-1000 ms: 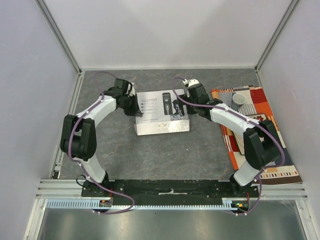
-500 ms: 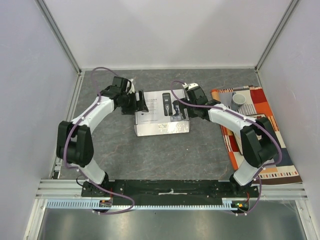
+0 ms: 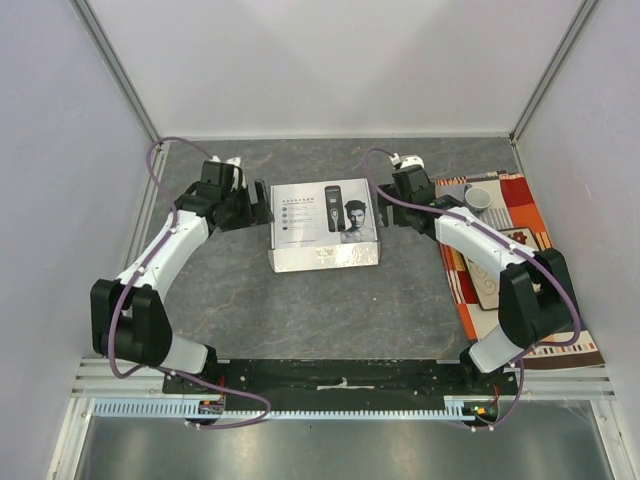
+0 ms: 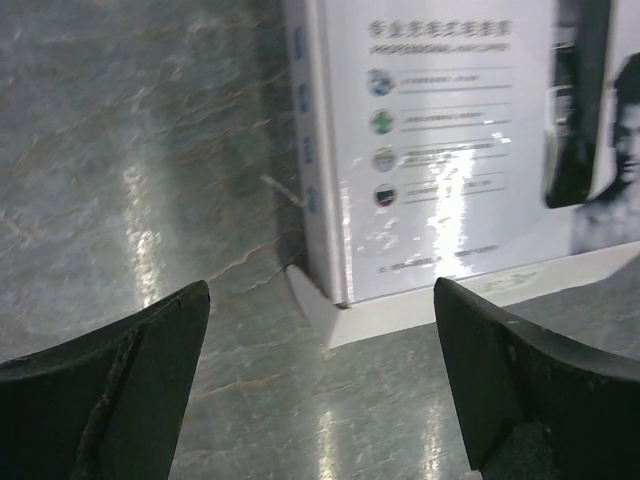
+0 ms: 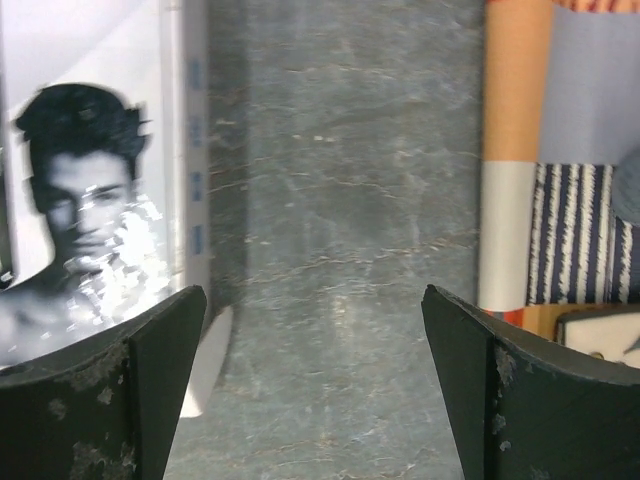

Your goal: Sort the hair-cutting tools

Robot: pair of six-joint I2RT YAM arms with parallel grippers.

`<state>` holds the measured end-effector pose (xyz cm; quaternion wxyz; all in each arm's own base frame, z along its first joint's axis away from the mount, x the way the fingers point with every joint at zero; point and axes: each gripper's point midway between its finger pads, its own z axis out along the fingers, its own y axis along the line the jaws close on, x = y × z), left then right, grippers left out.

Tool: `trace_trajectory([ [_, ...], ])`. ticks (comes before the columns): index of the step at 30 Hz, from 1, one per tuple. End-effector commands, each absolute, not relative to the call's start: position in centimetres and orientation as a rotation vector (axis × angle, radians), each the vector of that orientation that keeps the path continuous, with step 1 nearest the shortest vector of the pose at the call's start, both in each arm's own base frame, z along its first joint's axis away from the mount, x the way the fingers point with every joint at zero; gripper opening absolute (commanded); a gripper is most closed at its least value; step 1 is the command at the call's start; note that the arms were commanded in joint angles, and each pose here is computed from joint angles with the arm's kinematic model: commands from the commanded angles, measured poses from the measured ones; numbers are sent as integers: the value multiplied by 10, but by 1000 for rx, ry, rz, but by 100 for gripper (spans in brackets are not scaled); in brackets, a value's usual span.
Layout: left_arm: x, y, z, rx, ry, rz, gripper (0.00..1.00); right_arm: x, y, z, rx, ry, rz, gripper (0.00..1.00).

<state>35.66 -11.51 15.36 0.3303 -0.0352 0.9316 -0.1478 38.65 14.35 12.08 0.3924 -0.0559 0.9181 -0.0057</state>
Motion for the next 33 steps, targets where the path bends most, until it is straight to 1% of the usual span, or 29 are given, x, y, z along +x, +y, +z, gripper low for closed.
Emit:
trace_trajectory([
  [1,351,-81,124,-160,2506,-279,100,388,110,113,35,2358,-42,98],
  [4,351,-73,111,-196,2536,-294,100,389,104,105,56,2376,-56,98],
  [7,351,-63,100,-249,2555,-246,100,391,103,94,74,2397,-67,98],
  [10,351,-63,90,-263,2591,-244,93,393,104,80,87,2423,-60,98],
  [11,352,-63,88,-269,2595,-243,87,392,106,73,84,2437,-57,98],
  [13,353,-68,80,-271,2624,-274,79,394,108,67,86,2445,-45,98],
  [14,354,-70,78,-271,2632,-290,67,394,109,62,88,2456,-48,98],
  [15,354,-73,74,-273,2645,-306,60,395,109,59,88,2459,-45,98],
  [16,353,-78,65,-280,2677,-339,47,395,110,57,89,2461,-43,98],
  [17,353,-80,62,-287,2688,-353,42,395,111,53,86,2472,-37,98],
  [19,353,-85,52,-311,2715,-384,39,396,112,51,85,2476,-28,98],
  [21,353,-89,49,-315,2722,-414,38,395,114,49,72,2482,-17,98],
  [26,352,-94,47,-325,2721,-457,37,393,121,42,44,2499,18,98],
  [33,354,-100,49,-322,2707,-493,38,393,130,37,20,2516,83,98],
])
